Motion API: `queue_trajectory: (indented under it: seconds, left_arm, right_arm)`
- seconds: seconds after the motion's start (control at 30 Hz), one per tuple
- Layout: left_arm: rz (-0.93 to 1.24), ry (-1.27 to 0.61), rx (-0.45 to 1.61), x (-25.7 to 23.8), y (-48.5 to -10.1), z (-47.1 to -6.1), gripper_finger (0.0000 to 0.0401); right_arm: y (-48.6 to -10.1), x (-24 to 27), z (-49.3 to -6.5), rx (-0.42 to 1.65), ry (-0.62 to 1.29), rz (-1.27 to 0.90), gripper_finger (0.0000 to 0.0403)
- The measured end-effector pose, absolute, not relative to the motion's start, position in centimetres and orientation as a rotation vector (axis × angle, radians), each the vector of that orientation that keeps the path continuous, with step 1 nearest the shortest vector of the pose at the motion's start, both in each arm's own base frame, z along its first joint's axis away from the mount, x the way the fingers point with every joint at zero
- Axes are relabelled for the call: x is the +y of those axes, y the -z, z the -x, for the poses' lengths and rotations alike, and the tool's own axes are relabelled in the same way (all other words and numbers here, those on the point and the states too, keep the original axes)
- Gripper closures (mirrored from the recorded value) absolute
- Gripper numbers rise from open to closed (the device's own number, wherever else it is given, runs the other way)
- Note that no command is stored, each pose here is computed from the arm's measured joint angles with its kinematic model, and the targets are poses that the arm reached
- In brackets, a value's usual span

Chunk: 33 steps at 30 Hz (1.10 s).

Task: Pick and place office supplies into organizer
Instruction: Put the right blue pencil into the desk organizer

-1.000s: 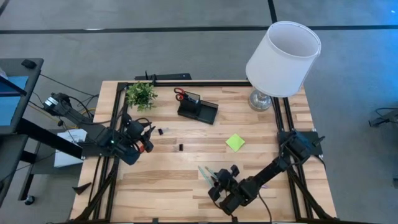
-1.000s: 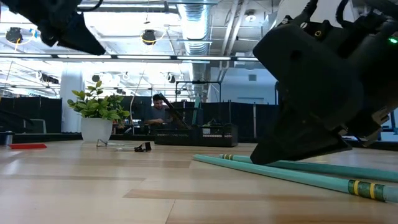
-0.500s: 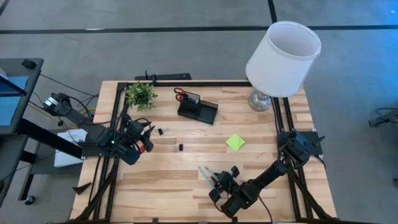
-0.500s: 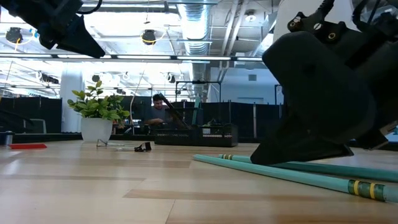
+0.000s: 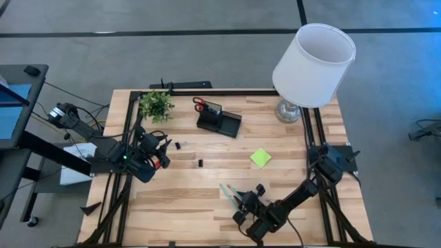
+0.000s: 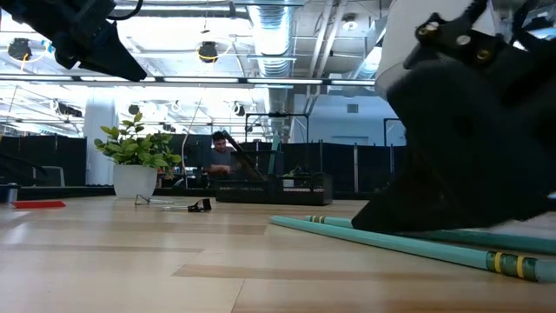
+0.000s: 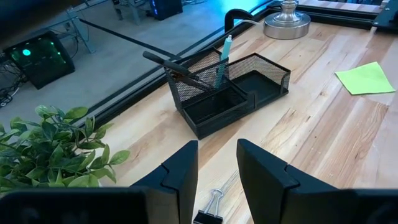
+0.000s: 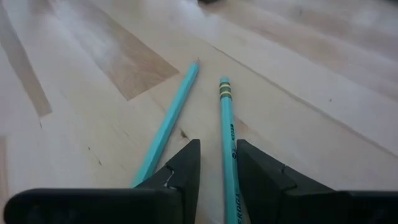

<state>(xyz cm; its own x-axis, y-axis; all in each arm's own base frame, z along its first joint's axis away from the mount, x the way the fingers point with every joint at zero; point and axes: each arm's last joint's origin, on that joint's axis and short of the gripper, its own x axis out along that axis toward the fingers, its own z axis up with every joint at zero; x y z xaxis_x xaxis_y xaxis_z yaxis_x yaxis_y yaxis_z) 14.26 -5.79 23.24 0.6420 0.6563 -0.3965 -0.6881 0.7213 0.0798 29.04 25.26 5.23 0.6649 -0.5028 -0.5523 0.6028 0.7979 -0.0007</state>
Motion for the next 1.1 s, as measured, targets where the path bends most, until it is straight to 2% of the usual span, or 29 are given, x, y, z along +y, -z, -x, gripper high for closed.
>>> queue_trajectory:
  seconds: [0.13,0.5,0.87,1.1]
  left_arm:
    - [0.081,-0.766,0.421,-5.8,-23.2,-14.3,0.0292]
    - [0.071,-0.766,0.424,-5.8,-23.2,-14.2,0.0292]
    - [0.056,-0.764,0.429,-5.8,-23.2,-14.2,0.0292]
    - [0.051,-0.763,0.431,-5.8,-23.2,-14.2,0.0292]
  right_arm:
    - [-4.9,25.0,-28.8,0.526,0.626,-0.109,0.0306]
    - [-2.3,24.0,-28.2,0.346,0.681,-0.202,0.0306]
    - [-3.1,24.4,-29.0,0.428,0.634,-0.048,0.0306]
    - [-6.7,23.7,-28.7,0.544,0.612,-0.016,0.0306]
